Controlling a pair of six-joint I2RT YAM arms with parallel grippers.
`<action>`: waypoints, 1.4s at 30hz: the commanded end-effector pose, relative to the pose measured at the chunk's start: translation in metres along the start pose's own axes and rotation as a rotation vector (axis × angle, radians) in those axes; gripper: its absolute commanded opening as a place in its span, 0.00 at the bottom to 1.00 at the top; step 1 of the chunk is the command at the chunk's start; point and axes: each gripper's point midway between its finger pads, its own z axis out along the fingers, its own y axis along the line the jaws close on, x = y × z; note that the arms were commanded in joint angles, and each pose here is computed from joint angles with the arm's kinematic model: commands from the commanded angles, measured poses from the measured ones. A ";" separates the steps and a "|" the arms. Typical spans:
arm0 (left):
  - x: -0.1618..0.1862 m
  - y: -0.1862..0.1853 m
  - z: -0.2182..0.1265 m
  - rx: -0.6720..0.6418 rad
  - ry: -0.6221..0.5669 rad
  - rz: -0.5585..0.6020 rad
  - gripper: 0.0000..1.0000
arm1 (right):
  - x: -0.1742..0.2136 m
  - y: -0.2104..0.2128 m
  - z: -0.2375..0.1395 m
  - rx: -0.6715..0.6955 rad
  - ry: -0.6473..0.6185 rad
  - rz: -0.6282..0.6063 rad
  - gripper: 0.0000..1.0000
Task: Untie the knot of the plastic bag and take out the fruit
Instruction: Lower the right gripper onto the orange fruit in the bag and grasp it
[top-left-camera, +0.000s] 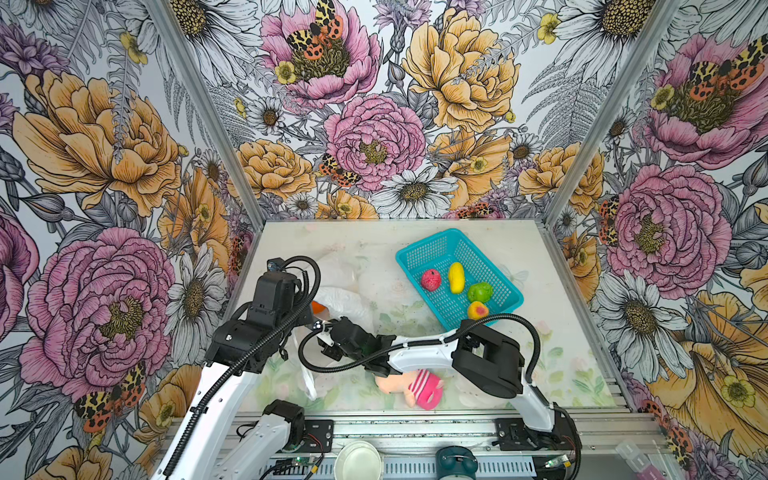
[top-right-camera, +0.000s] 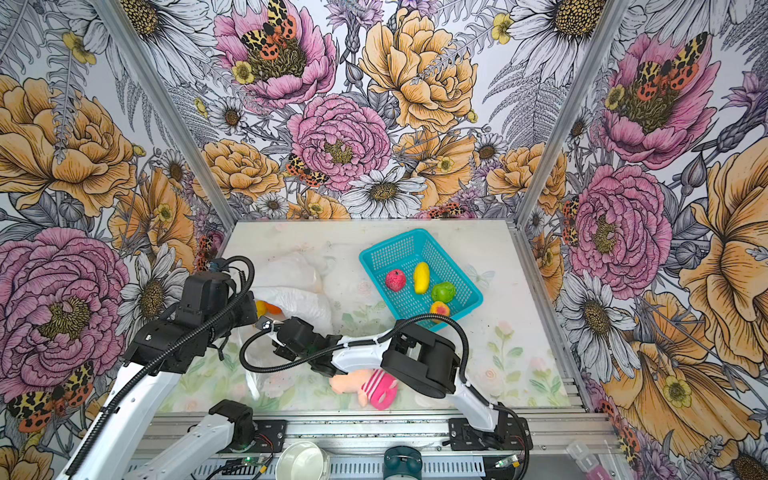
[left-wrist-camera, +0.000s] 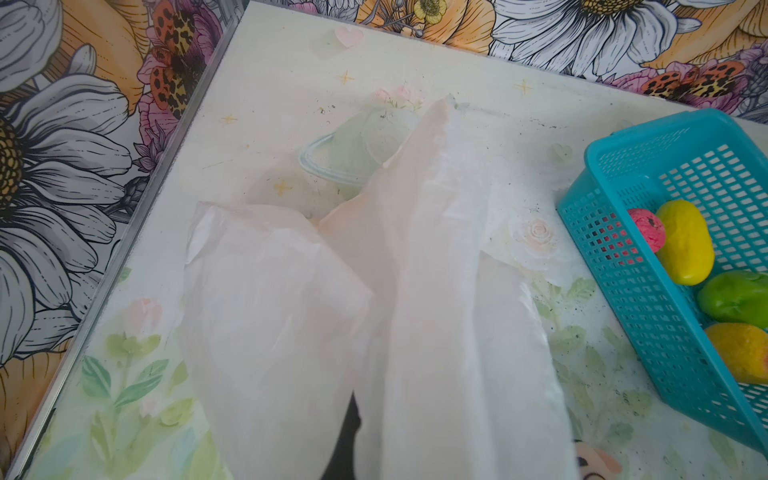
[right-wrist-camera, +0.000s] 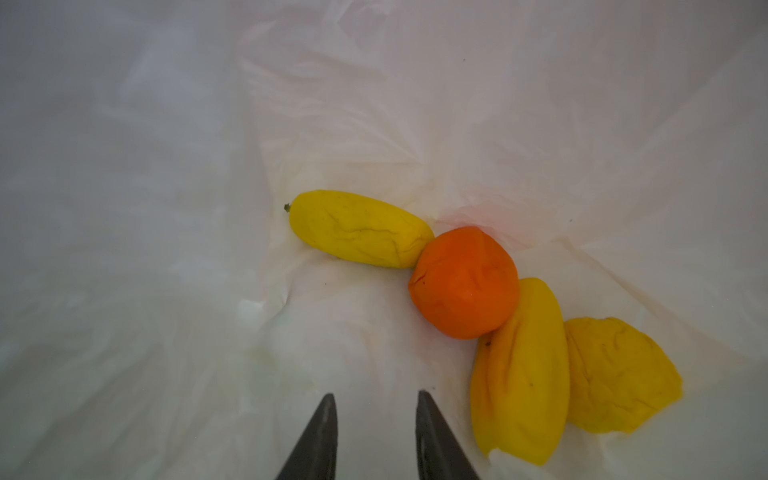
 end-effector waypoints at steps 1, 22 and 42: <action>-0.003 -0.002 -0.002 0.012 -0.024 -0.008 0.00 | -0.001 -0.015 0.017 0.101 0.007 0.069 0.43; 0.000 -0.018 -0.009 0.084 -0.032 0.031 0.00 | 0.039 -0.066 0.102 0.339 0.124 0.226 0.86; 0.000 -0.014 -0.007 0.056 -0.030 0.024 0.00 | -0.009 -0.070 0.028 0.271 0.001 0.250 0.44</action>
